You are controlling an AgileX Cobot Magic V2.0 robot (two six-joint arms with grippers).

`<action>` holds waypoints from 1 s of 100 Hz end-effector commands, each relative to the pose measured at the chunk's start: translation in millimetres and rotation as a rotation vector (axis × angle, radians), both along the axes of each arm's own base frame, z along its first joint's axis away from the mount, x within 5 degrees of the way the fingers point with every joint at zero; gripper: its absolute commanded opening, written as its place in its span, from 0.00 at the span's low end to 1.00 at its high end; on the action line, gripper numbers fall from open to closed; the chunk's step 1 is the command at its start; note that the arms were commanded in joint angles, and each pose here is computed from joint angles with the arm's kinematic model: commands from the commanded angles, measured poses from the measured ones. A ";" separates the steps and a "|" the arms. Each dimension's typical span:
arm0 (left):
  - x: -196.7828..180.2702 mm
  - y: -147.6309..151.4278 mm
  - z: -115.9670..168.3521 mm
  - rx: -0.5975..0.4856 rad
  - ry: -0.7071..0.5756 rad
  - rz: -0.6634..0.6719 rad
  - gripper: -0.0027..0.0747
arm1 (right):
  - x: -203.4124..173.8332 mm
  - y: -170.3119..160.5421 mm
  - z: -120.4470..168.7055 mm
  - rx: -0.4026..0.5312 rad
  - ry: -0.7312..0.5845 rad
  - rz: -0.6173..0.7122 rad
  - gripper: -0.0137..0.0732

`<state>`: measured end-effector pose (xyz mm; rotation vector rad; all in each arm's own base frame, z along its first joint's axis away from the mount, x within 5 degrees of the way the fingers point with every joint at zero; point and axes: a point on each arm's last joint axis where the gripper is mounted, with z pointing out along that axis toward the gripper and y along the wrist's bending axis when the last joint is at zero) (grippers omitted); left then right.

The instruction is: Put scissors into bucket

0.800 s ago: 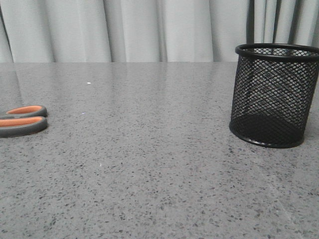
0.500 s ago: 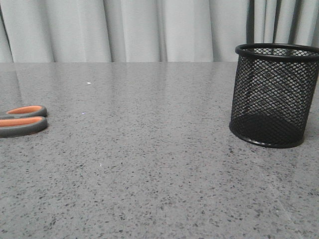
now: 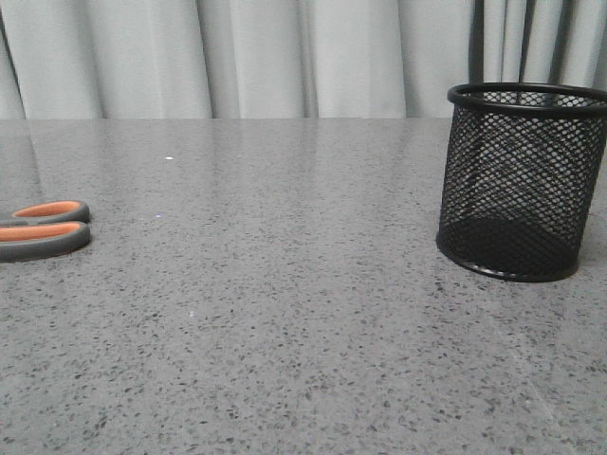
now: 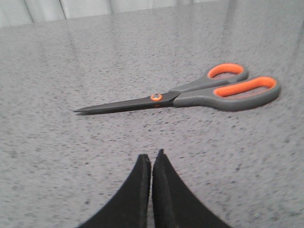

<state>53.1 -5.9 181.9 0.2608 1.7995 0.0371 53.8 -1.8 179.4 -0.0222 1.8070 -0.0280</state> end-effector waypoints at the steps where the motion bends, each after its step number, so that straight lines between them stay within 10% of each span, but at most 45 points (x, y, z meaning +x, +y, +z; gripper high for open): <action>1: 0.7 2.9 -9.8 0.097 -0.038 0.011 0.01 | -0.2 -0.4 1.0 -0.026 -0.048 0.000 0.10; 40: 2.1 11.9 -2.0 0.524 -0.128 0.027 0.01 | -3.0 7.4 45.6 -0.077 -0.547 0.078 0.10; 77: 1.2 2.7 23.3 0.548 -0.348 -0.027 0.01 | -0.4 3.7 36.1 0.094 -0.434 0.037 0.10; 100: -4.0 -5.1 42.8 -0.143 -0.583 -0.065 0.01 | 0.0 2.9 34.3 0.185 -0.414 0.025 0.10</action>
